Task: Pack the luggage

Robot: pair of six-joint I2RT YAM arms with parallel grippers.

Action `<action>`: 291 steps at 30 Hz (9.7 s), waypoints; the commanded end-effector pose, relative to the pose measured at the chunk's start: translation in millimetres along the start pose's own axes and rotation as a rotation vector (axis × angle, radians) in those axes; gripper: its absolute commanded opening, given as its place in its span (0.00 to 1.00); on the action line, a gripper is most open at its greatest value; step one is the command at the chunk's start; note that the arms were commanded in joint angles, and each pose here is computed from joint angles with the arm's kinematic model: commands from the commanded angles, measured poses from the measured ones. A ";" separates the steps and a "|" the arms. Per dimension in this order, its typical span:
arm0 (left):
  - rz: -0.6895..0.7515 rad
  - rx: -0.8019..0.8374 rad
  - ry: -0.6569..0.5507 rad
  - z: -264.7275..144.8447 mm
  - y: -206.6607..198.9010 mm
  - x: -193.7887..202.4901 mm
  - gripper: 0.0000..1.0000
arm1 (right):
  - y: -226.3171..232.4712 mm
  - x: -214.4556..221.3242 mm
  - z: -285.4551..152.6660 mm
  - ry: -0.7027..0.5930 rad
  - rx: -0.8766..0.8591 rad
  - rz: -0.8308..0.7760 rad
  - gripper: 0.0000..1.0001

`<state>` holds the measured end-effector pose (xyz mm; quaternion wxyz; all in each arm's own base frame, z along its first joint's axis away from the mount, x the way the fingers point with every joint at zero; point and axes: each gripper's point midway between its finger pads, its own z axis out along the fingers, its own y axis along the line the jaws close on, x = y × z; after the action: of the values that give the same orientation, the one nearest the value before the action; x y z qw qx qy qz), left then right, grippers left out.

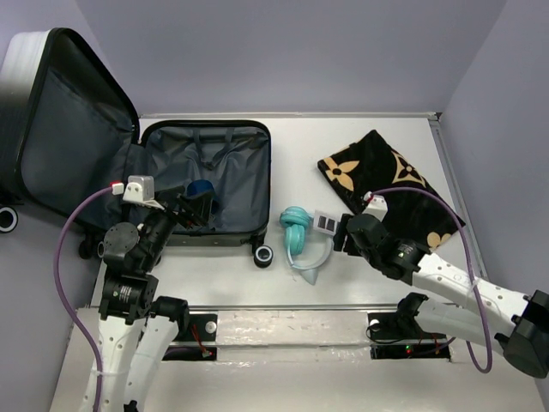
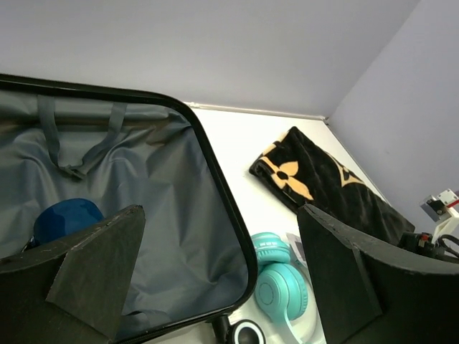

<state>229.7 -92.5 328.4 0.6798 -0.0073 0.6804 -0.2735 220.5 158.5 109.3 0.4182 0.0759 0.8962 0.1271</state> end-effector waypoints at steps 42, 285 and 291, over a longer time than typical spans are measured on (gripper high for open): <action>0.008 0.084 -0.010 3.6 -16.1 -4.4 0.99 | 30.5 8.0 67.5 0.412 0.084 -0.768 0.62; 0.281 -0.197 0.734 278.0 -108.2 254.4 0.99 | -210.9 -90.9 125.1 0.014 0.160 0.582 0.07; 0.320 -0.310 0.841 280.6 -64.6 304.5 0.99 | -205.9 -101.6 119.6 -0.014 0.135 0.563 0.07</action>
<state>434.2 -389.4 93.4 0.3774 0.1195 0.9138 -0.0905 366.6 -52.0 34.0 0.3447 0.3729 0.8466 0.1593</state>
